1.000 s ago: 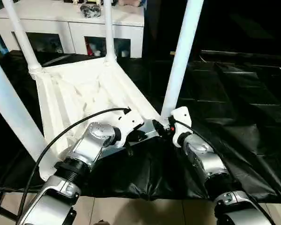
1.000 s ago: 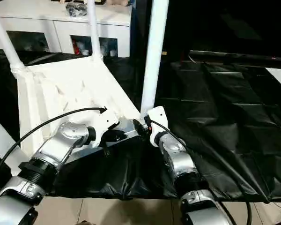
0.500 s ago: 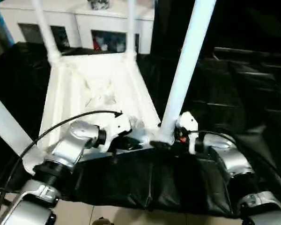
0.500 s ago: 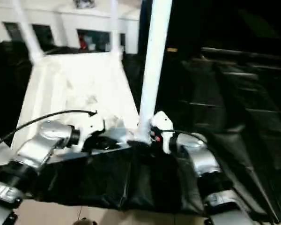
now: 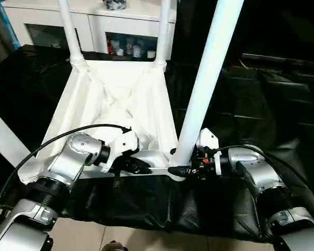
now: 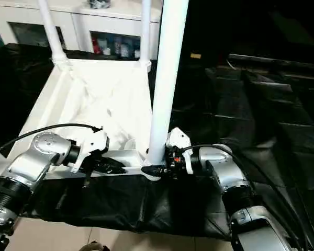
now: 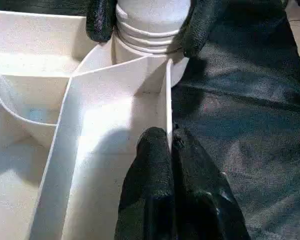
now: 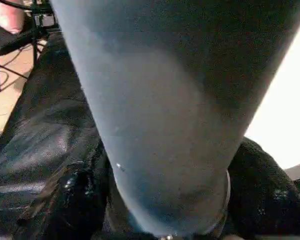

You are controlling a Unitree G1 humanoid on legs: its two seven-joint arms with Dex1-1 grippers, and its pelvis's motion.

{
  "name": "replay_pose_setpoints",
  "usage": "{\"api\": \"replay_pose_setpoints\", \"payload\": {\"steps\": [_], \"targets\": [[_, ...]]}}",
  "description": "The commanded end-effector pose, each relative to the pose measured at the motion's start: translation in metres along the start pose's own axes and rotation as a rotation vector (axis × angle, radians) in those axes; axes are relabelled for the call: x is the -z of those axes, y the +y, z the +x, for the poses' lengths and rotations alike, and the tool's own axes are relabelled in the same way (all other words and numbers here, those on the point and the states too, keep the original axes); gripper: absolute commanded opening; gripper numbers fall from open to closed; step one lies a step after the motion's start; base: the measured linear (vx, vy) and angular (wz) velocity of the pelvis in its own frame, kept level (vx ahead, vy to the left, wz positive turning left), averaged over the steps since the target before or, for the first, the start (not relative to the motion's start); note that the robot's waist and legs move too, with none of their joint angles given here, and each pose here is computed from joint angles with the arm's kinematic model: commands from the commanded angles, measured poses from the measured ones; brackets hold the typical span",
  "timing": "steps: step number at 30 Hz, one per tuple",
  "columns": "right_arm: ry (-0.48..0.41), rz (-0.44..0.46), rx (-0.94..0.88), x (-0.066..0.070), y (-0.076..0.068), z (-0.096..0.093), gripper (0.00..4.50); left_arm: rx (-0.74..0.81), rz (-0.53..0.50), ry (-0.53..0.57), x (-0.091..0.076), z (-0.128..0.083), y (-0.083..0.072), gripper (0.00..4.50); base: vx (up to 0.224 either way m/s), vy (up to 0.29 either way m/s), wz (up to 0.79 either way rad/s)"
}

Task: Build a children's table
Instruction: Rotate leg to tighten

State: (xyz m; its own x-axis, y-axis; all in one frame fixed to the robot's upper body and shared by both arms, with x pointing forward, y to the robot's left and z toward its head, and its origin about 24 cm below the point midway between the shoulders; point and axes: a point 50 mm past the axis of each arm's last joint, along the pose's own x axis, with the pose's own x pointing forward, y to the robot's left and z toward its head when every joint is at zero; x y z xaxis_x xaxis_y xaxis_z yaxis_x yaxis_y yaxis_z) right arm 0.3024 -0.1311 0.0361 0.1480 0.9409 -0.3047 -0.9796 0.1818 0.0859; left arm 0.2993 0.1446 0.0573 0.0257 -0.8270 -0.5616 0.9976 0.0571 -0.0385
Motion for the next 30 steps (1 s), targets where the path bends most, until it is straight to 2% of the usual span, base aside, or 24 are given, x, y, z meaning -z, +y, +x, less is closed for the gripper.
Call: {"api": "replay_pose_setpoints", "payload": {"steps": [1,5,8,9,11,12,15,16,18,20,21,22,24,26,28,30], "targets": [[0.004,-0.004,-0.019,-0.002,0.001,0.003,2.74,0.082,0.008,0.004,-0.002,0.012,-0.006,0.0,0.0,0.0,0.0],[-0.048,0.013,0.068,-0.002,0.001,0.008,2.69,-0.015,-0.024,0.007,-0.002,0.016,0.002,0.0,0.0,0.0,0.0],[-0.07,0.023,0.208,-0.001,-0.005,0.013,2.67,-0.09,-0.043,-0.002,-0.005,0.022,0.008,0.0,0.0,0.0,0.0],[-0.08,0.044,0.334,0.001,-0.009,0.018,2.67,-0.139,-0.057,-0.012,-0.008,0.029,0.011,0.0,0.0,0.0,0.0],[-0.085,0.059,0.391,0.002,-0.011,0.021,2.66,-0.16,-0.063,-0.017,-0.01,0.033,0.011,0.0,0.0,0.0,0.0],[-0.098,0.086,0.465,0.004,-0.011,0.027,2.66,-0.193,-0.075,-0.03,-0.014,0.04,0.012,0.0,0.0,0.0,0.0],[-0.117,0.123,0.536,0.005,-0.01,0.036,2.66,-0.223,-0.088,-0.045,-0.02,0.05,0.012,0.0,0.0,0.0,0.0],[-0.128,0.16,0.588,0.005,-0.008,0.047,2.66,-0.239,-0.089,-0.052,-0.025,0.06,0.009,0.0,0.0,0.0,0.0],[-0.122,0.175,0.646,0.004,-0.005,0.06,2.66,-0.251,-0.09,-0.057,-0.029,0.071,0.006,0.0,0.0,0.0,0.0],[-0.109,0.174,0.671,0.003,-0.005,0.065,2.66,-0.256,-0.085,-0.052,-0.03,0.075,0.004,0.0,0.0,0.0,0.0],[-0.073,0.119,0.663,0.001,-0.003,0.07,2.66,-0.254,-0.083,-0.048,-0.031,0.079,0.002,0.0,0.0,0.0,0.0],[-0.081,0.101,0.675,-0.002,-0.004,0.072,3.01,-0.251,-0.09,-0.052,-0.032,0.083,0.0,0.0,0.0,0.0,0.0],[-0.114,0.127,0.694,-0.004,-0.008,0.067,3.36,-0.25,-0.092,-0.055,-0.032,0.083,0.0,0.0,0.0,0.0,0.0],[-0.132,0.14,0.704,-0.005,-0.01,0.063,3.42,-0.252,-0.093,-0.056,-0.032,0.082,0.0,0.0,0.0,0.0,0.0],[-0.134,0.137,0.638,-0.002,-0.011,0.05,3.71,-0.254,-0.086,-0.055,-0.027,0.072,0.003,0.0,0.0,0.0,0.0],[-0.139,0.136,0.568,-0.002,-0.01,0.043,3.82,-0.239,-0.066,-0.068,-0.026,0.067,0.003,0.0,0.0,0.0,0.0]]}}
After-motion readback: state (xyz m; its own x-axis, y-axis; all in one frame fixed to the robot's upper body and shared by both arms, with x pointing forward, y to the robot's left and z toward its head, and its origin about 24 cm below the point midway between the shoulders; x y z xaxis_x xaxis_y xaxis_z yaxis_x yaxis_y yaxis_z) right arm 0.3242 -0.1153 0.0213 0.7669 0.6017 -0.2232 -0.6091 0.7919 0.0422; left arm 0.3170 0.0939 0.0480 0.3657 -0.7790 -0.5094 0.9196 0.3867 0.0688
